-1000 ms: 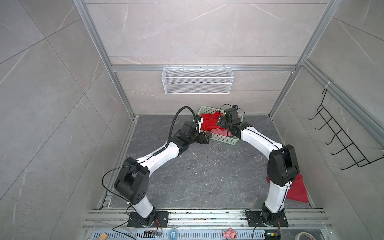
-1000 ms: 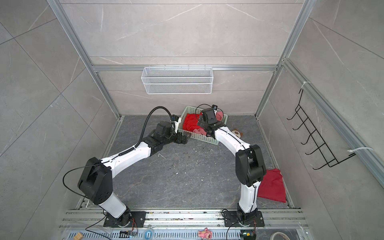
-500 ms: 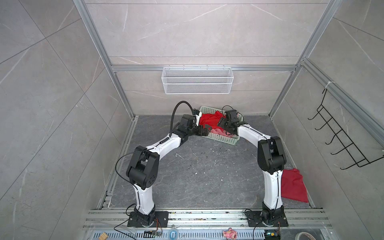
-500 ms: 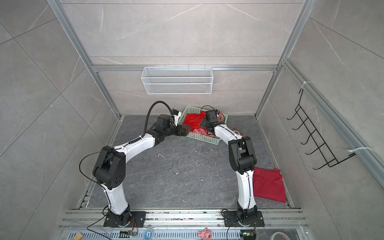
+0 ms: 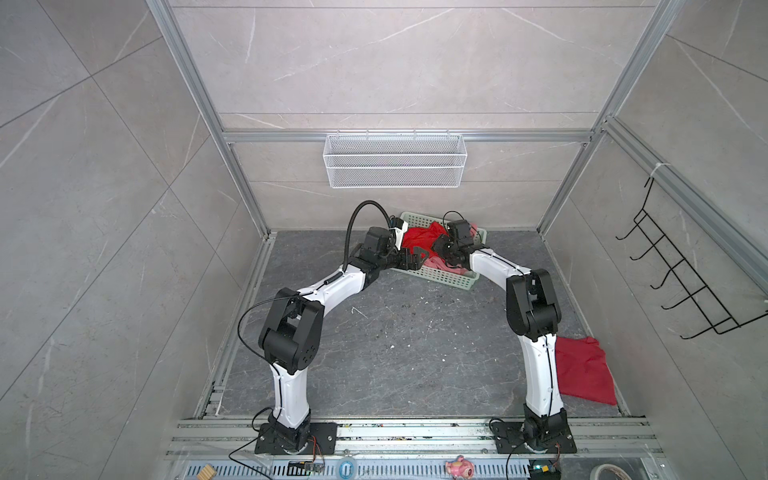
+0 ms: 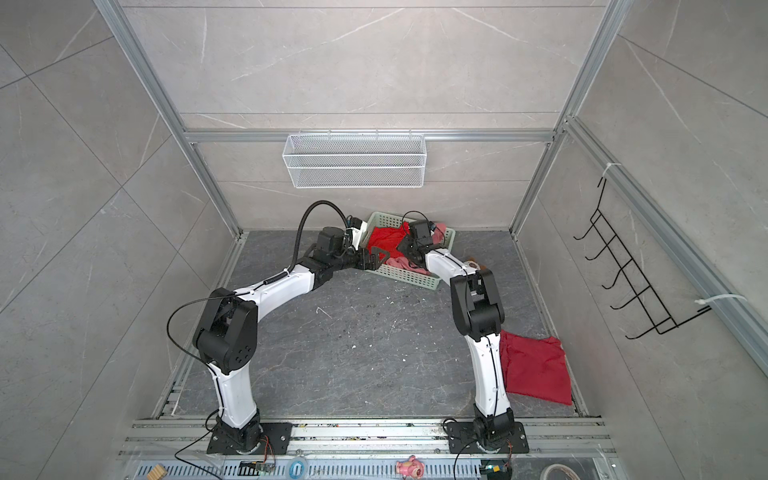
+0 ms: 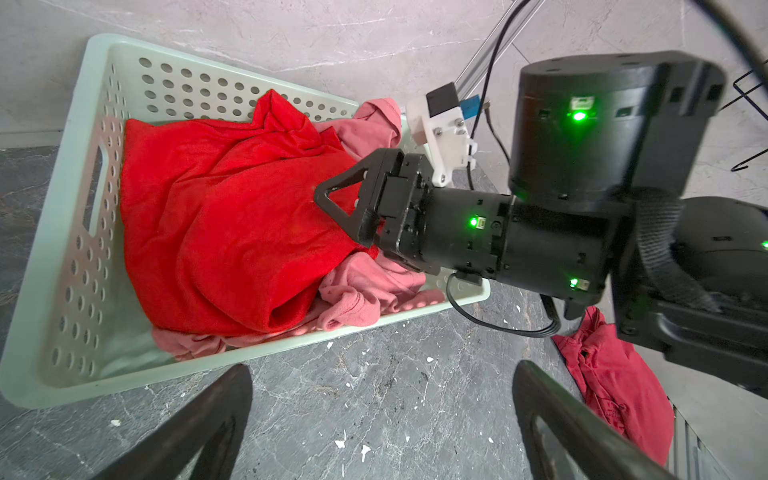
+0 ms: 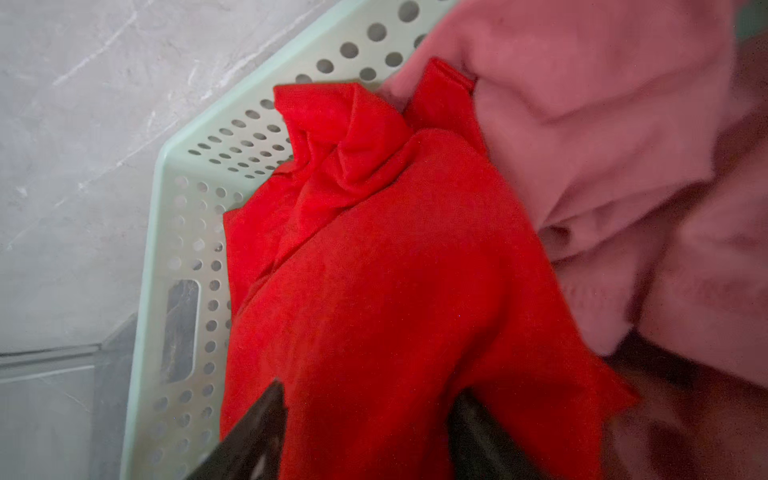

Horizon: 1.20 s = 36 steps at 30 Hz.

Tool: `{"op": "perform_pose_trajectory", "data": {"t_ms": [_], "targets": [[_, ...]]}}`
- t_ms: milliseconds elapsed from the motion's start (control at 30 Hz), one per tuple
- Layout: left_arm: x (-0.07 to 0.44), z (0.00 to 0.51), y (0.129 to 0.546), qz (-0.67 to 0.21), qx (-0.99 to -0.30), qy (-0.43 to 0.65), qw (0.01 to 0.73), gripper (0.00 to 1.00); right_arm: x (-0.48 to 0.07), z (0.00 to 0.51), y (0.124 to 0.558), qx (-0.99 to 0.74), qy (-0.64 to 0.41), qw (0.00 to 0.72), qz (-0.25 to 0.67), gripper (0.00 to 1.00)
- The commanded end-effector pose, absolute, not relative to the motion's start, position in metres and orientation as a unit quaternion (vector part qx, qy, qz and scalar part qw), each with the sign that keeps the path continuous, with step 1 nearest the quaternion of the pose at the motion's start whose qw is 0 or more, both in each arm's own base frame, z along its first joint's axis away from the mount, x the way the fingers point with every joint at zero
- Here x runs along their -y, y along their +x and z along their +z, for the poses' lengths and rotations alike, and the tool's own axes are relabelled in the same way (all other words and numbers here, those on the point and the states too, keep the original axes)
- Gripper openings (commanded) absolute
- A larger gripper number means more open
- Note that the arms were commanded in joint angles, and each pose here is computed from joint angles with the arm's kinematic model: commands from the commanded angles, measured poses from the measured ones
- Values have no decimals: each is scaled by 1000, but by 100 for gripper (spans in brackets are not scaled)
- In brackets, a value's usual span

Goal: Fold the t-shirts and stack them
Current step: 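Grasp the red t-shirt with both grippers and lift it from the basket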

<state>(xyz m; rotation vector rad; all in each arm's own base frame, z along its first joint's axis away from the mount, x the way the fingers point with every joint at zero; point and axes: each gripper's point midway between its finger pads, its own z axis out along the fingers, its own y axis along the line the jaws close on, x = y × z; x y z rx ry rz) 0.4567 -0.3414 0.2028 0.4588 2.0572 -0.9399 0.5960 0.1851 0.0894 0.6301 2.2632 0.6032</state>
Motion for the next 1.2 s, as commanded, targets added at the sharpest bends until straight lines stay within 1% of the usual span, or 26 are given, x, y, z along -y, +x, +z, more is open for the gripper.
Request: {"op": "perform_pose_trajectory", "data": {"t_ms": [0, 67, 200, 267, 467, 600, 767, 900, 1033, 1167], "targets": [[343, 228, 453, -385, -796, 189, 428, 100, -198, 100, 611, -859, 243, 360, 271, 42], [340, 228, 452, -381, -797, 186, 429, 100, -197, 102, 611, -858, 243, 364, 270, 29], [338, 224, 449, -377, -801, 183, 427, 100, -189, 109, 607, -860, 237, 376, 251, 11], [337, 224, 450, -378, -801, 181, 428, 100, -184, 111, 604, -864, 236, 379, 235, 0], [335, 224, 451, -370, -803, 179, 430, 100, -170, 122, 594, -871, 230, 386, 197, 0], [332, 222, 451, -362, -807, 178, 431, 100, -167, 147, 588, -867, 214, 408, 191, 0], [329, 226, 448, -352, -808, 184, 435, 100, -173, 190, 581, -852, 179, 443, 213, 0], [325, 229, 447, -346, -808, 186, 440, 100, -178, 215, 574, -845, 160, 457, 228, 0], [322, 231, 444, -341, -808, 183, 444, 100, -184, 239, 561, -833, 142, 478, 239, 0], [314, 237, 442, -328, -806, 181, 458, 100, -199, 275, 546, -818, 99, 510, 247, 0]]}}
